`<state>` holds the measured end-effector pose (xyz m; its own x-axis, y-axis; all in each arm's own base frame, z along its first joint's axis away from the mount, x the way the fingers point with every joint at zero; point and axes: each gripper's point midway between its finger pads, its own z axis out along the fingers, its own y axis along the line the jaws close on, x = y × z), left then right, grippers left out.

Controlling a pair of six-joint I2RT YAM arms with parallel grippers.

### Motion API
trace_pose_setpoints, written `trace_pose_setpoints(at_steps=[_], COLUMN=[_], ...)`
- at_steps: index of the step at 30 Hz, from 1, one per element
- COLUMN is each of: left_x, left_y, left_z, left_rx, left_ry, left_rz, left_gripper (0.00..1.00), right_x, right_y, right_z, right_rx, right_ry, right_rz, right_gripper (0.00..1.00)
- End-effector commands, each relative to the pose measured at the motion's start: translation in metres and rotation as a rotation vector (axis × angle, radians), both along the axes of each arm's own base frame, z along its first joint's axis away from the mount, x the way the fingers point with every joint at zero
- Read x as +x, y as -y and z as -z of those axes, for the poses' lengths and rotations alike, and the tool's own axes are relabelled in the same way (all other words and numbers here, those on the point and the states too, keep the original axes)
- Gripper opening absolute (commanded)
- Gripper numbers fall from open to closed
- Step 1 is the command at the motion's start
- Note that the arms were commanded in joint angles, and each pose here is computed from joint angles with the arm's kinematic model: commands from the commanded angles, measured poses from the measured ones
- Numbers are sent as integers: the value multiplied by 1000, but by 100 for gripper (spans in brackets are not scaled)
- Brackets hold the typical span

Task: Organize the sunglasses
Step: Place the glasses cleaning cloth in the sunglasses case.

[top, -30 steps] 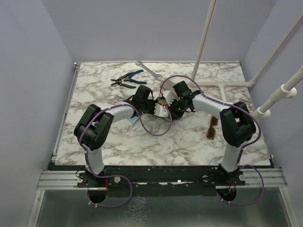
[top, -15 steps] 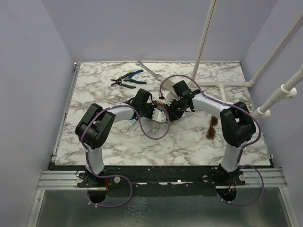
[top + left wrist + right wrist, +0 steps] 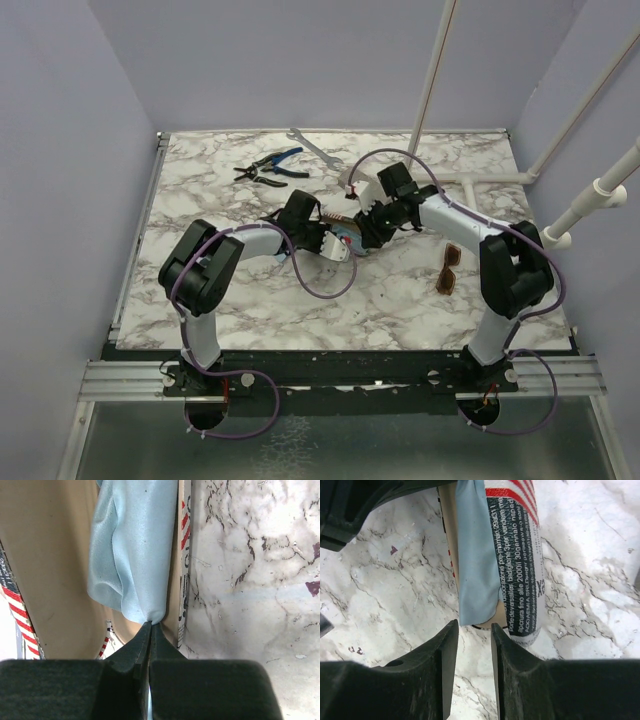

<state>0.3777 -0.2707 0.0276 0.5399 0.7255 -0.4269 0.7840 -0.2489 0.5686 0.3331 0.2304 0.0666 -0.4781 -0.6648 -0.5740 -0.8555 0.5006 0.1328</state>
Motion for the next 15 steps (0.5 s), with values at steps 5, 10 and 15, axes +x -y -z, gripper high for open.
trace_pose_setpoints(at_steps=[5,10,15], left_x=[-16,-17,-18], left_y=[-4,-3,1], left_z=[3,-5,-14], left_rx=[-11,-30,-48], left_ry=[-69,-81,-87], left_rz=[-11,-43,-59], left_gripper=[0,11,22], right_x=[2,8,18], right_y=[-2,-3,-3], right_z=[-19,-27,-20], right_rx=[77,122,119], right_ry=[16,40,41], right_rz=[6,30,55], right_gripper=[37,36,35])
